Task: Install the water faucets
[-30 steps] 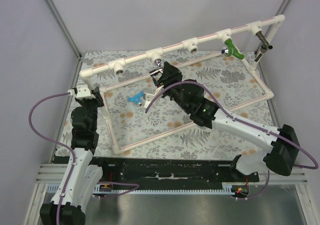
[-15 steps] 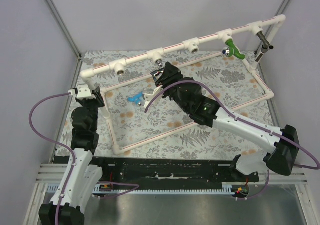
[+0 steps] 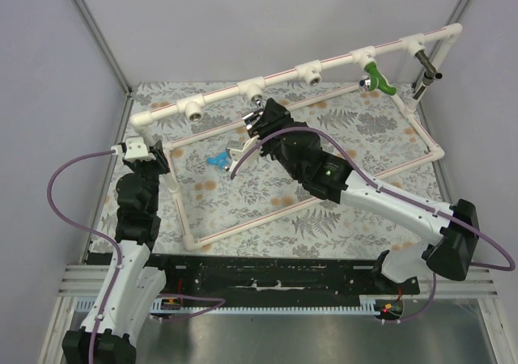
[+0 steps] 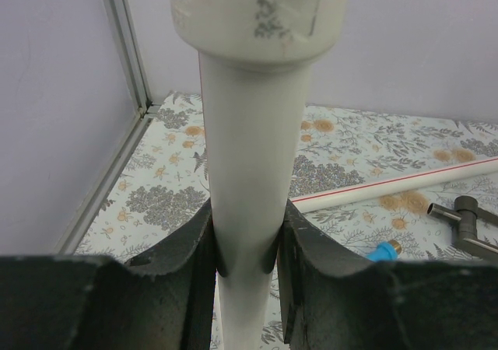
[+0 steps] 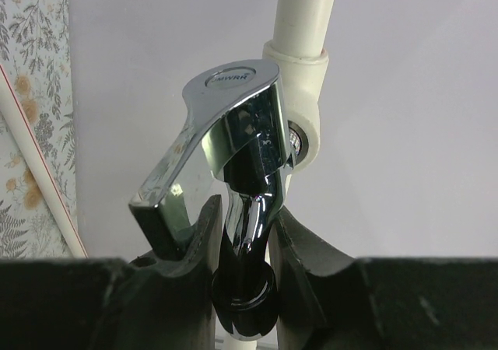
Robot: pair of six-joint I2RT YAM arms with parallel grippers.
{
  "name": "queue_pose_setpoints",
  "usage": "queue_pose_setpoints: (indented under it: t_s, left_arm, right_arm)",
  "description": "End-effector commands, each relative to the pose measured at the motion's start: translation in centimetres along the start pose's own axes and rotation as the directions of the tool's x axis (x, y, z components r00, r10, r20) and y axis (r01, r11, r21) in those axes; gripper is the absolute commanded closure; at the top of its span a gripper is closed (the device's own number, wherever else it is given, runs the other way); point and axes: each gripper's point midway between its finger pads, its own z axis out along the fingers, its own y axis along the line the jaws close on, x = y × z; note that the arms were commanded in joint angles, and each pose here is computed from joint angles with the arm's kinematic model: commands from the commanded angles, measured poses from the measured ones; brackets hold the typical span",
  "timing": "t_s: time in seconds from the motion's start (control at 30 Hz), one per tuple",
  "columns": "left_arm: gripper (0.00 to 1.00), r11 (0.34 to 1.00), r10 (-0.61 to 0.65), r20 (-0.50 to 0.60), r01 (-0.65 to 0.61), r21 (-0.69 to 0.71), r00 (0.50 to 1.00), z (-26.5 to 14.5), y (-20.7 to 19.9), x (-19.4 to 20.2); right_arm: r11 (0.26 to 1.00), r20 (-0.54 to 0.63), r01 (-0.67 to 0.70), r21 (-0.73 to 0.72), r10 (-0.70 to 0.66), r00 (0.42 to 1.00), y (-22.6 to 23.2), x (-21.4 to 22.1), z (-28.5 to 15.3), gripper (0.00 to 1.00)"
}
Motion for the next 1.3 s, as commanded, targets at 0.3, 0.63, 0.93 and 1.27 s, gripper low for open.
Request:
queue_pose_setpoints:
  t_s: [0.3,0.63,0.93,1.27]
  left_arm:
    - [0.98,0.992,-0.066,0.055,0.059,0.111,0.996,-0.3,-2.7,-1.9]
    - [0.98,0.992,-0.064,0.061,0.057,0.108,0.996,-0.4,-2.7,-2.1]
    - [0.98,0.992,-0.071,0.064,0.064,0.106,0.995,-0.5,-2.7,-2.2]
    - [0.98,0.992,-0.083,0.066,0.075,0.104,0.994,-0.5,-2.7,-2.3]
  right_arm:
    - [0.998,-0.053,0.015,-0.054,-0.017,0.998,-1.3,0.6,1.3,1.0]
    - [0.917,0.038,-0.397,-0.042,0.398,0.917,-4.5,1.6,0.6,1.0]
    - [0.832,0.042,-0.548,-0.089,0.553,0.832,-1.2,1.2,2.3,1.0]
    - [0.479,0.205,-0.876,-0.051,0.864,0.46,0.2,-0.7,4.3,1.0]
